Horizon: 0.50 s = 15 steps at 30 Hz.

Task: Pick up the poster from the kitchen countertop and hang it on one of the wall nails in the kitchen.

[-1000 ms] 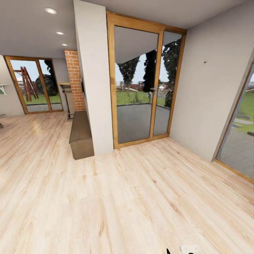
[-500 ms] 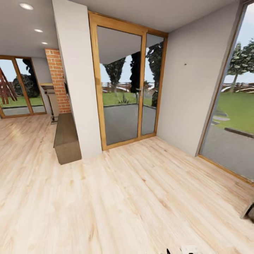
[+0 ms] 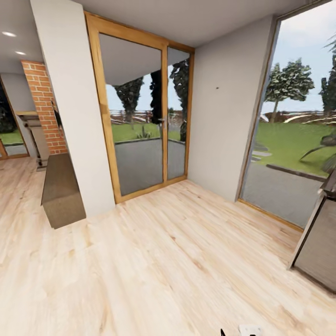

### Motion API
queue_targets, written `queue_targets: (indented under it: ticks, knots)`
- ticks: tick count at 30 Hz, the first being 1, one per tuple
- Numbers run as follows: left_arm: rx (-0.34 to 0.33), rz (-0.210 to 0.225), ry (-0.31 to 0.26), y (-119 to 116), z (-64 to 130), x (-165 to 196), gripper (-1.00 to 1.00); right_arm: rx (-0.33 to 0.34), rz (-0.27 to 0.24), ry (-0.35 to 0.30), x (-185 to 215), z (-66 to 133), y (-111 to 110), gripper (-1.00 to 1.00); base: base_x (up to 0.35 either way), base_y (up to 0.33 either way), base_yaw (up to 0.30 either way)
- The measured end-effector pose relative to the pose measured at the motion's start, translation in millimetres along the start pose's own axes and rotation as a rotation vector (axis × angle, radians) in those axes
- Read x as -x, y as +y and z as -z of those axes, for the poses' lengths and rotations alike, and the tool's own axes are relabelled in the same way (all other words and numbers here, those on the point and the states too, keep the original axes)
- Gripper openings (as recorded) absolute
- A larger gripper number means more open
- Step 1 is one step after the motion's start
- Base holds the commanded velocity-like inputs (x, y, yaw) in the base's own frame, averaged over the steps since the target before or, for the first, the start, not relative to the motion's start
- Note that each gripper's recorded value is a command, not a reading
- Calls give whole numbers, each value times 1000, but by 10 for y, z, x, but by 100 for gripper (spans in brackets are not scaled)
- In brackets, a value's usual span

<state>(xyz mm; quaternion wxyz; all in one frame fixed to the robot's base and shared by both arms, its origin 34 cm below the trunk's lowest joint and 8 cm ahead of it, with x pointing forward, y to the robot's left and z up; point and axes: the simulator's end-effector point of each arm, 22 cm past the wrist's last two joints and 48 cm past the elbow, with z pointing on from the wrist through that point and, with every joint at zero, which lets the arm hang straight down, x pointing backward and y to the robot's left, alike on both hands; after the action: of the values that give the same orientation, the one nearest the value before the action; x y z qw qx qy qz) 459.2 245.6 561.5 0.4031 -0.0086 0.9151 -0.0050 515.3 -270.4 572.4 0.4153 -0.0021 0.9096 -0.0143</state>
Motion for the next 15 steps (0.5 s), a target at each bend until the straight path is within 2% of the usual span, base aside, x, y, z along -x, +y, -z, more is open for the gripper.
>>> queue_targets:
  ticks: [15]
  knots:
    - [0,0,-7,-1,2,30,100,-1,0,-7,32,5,-3,100,0,0,-296]
